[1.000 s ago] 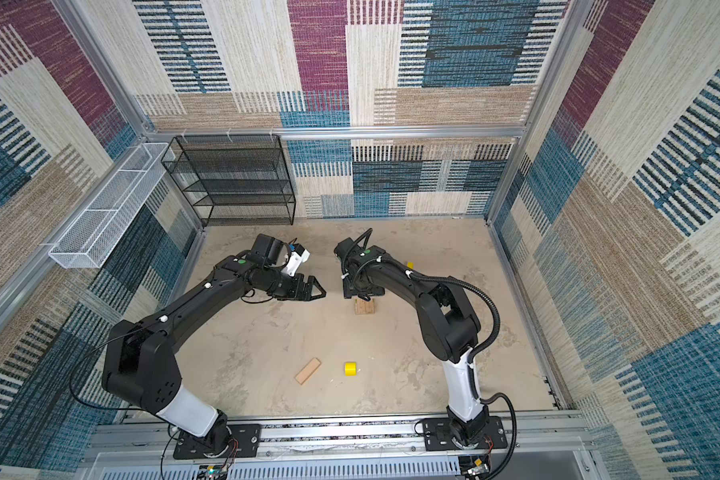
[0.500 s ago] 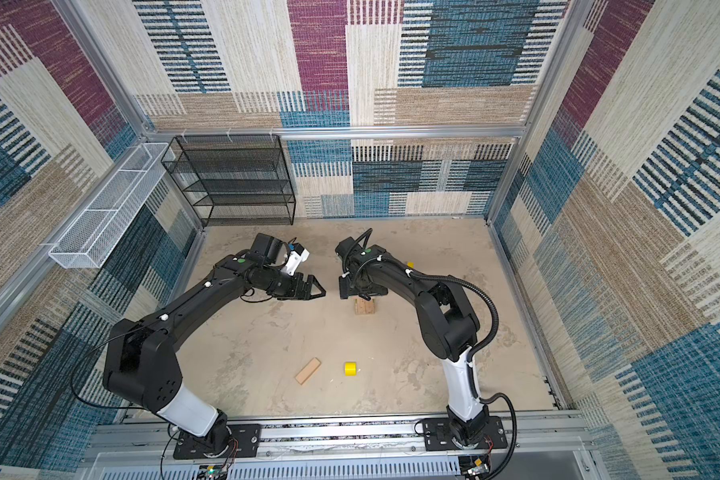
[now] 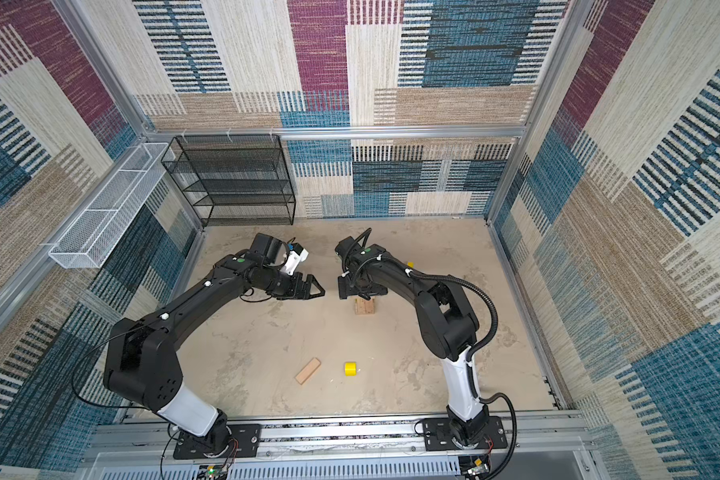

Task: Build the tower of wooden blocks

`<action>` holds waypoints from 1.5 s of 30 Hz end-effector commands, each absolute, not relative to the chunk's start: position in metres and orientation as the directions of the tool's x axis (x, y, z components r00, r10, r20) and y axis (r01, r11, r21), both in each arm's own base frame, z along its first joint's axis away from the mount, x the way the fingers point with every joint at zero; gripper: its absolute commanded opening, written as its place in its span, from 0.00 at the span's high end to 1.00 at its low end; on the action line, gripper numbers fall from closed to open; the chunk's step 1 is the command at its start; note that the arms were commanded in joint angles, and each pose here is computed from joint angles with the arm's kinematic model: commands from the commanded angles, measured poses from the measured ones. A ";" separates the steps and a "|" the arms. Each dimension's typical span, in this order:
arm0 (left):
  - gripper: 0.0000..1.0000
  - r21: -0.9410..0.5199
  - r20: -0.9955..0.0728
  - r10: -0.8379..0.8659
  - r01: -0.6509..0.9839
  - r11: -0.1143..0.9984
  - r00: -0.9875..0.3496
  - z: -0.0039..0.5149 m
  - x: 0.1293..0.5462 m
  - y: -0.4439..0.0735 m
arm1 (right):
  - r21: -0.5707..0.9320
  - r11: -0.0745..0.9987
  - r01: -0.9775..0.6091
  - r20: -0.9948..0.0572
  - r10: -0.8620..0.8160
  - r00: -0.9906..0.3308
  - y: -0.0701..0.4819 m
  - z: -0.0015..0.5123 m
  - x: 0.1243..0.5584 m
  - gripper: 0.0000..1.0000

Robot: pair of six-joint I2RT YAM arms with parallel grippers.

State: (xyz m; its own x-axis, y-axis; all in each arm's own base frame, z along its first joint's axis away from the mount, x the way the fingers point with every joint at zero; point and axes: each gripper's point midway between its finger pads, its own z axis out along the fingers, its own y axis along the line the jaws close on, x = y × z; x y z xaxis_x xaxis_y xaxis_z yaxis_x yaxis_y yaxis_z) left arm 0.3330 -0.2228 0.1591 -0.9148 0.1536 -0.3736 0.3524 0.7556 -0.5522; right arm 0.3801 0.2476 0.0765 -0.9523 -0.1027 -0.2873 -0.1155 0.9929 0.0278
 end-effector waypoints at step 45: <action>0.08 -0.567 -0.358 0.132 0.327 0.756 -0.924 0.161 0.334 -0.220 | -0.017 0.991 -0.129 -0.287 -0.129 -0.949 0.237 0.083 0.377 0.00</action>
State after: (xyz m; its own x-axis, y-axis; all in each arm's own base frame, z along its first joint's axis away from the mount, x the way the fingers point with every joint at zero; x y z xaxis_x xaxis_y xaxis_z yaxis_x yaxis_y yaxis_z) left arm 0.3355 -0.2191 0.1590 -0.9168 0.1429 -0.3728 0.3431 0.7596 -0.5525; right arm 0.3780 0.2399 0.0787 -0.9511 -0.1247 -0.2827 -0.1277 0.9918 -0.0080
